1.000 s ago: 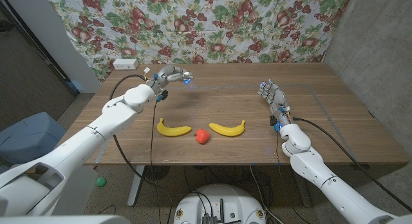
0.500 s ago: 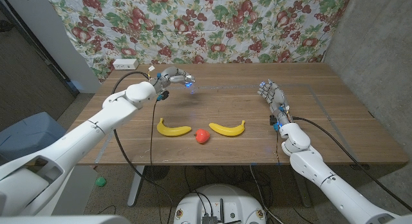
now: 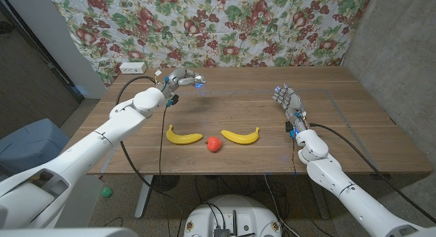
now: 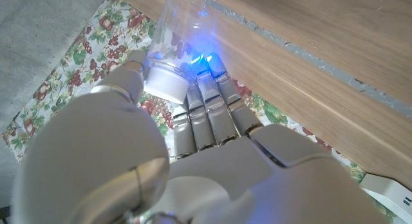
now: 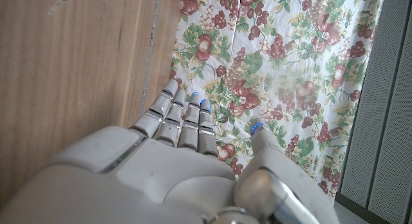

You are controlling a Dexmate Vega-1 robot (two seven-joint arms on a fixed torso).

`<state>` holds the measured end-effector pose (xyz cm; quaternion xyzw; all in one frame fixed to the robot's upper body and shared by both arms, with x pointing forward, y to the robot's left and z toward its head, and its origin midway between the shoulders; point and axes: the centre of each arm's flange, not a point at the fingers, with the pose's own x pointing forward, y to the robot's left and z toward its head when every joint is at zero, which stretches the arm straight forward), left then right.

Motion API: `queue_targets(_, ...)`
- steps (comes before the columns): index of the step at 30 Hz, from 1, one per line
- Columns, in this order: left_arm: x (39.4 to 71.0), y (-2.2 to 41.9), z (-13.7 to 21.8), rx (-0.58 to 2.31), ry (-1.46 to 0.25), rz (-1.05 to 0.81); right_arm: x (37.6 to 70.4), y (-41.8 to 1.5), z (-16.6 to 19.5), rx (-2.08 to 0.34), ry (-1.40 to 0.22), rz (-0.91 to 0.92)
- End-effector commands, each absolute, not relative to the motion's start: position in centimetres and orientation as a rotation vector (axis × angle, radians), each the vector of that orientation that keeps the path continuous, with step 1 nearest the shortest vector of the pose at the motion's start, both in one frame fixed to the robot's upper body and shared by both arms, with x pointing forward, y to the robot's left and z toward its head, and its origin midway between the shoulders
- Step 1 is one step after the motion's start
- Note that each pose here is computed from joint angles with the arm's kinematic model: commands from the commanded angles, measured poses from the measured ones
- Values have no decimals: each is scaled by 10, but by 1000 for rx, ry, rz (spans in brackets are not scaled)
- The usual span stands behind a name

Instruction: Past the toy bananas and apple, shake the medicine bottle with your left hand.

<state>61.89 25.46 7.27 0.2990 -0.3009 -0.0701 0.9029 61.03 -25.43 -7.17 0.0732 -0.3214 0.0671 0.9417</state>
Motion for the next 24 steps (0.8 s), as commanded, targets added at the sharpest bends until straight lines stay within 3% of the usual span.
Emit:
queue_targets(1,612,259,70,511,-722,-71,610,-256,-72,154,-656,134)
queue_targets(24,598,265,58,318,-840,98,605,-257,-75,154,-660,133)
